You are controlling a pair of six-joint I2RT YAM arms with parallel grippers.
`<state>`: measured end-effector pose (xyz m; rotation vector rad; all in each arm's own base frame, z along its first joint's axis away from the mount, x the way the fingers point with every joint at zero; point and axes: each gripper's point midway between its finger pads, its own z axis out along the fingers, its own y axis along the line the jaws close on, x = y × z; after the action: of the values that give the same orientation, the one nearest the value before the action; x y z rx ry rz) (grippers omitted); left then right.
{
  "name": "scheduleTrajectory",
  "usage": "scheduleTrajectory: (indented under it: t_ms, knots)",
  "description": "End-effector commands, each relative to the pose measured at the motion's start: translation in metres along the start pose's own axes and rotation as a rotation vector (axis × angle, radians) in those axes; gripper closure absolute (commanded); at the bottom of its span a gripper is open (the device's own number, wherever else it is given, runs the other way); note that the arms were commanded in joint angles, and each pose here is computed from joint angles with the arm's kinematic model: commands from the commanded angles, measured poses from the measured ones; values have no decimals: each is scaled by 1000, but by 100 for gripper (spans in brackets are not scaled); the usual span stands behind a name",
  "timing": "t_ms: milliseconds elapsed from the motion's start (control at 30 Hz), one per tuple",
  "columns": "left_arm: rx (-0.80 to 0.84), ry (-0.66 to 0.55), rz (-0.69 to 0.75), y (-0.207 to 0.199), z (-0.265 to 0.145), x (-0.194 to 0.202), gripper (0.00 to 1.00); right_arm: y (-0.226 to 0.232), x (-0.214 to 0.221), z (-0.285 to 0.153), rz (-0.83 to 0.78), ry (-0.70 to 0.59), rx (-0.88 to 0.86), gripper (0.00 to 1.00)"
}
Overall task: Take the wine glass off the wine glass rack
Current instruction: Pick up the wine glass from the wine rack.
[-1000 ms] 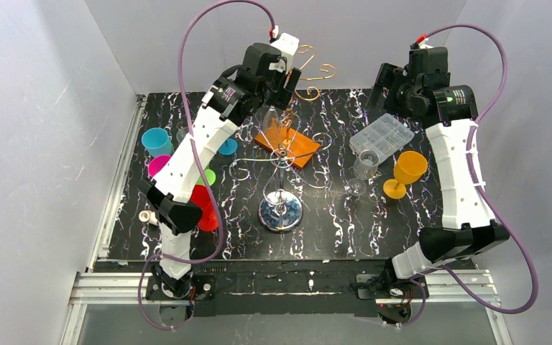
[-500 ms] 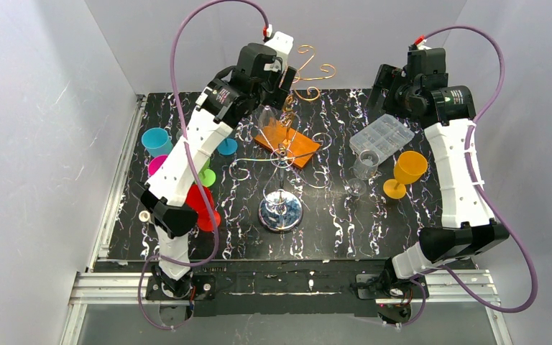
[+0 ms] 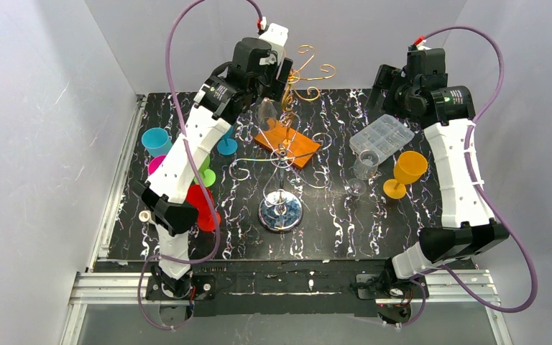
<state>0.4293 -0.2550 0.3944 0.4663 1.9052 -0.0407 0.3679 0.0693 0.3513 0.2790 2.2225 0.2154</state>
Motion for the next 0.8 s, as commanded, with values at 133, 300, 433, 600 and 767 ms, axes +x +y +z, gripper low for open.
scheduleTrajectory:
  t_ms: [133, 300, 433, 600, 767]
  knots:
    - [92, -101, -37, -16, 2, -30, 66, 6, -15, -17, -5, -73, -28, 2]
    - [170, -118, -52, -30, -1, -34, 66, 6, -16, -18, -3, -76, -31, 2]
    - [221, -125, -65, -38, -6, -36, 66, 8, -16, -19, -2, -79, -46, 2]
    - [299, -125, -124, -49, -31, -40, 68, 47, -11, -28, -19, -71, -277, 2]
    - [351, -105, -205, -53, -53, -39, 69, 80, 7, -37, -37, -58, -485, 2]
